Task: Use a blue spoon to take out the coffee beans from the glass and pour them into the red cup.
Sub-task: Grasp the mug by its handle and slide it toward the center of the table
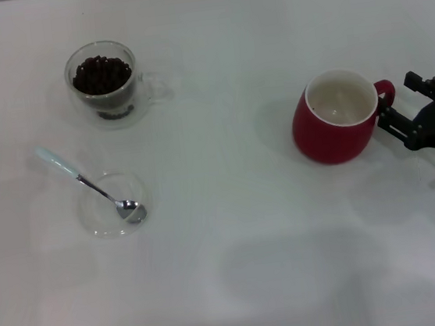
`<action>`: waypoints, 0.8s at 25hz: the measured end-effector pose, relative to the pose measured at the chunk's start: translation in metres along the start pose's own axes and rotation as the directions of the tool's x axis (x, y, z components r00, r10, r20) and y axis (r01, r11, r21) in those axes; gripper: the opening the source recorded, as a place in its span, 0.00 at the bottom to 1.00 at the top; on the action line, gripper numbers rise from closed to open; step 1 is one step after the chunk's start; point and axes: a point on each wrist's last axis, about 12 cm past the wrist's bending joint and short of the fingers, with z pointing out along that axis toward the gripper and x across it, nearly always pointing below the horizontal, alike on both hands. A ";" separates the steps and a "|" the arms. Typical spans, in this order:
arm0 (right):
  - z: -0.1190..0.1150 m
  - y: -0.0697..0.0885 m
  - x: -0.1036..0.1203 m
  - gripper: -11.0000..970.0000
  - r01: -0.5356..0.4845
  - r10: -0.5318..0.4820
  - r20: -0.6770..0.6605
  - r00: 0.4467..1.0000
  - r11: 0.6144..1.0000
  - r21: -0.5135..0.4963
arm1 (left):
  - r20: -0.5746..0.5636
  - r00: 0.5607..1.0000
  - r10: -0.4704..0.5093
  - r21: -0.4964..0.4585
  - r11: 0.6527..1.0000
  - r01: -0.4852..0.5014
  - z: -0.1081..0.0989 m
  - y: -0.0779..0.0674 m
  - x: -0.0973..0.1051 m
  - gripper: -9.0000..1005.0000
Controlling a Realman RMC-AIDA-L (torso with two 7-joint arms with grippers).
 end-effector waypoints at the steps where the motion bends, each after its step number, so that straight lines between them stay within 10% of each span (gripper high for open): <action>1: 0.002 0.000 -0.001 0.75 0.002 -0.002 -0.001 1.000 1.000 -0.001 | 0.000 1.000 0.000 0.000 1.000 0.000 0.000 0.000 0.000 0.88; 11: 0.014 -0.002 -0.006 0.73 0.019 -0.019 -0.002 1.000 1.000 -0.013 | 0.006 1.000 0.000 -0.014 1.000 0.000 0.001 0.003 -0.001 0.88; 20: 0.014 -0.001 -0.006 0.40 0.020 -0.020 -0.003 1.000 1.000 -0.022 | 0.006 1.000 0.001 -0.014 1.000 -0.001 0.001 0.003 -0.001 0.88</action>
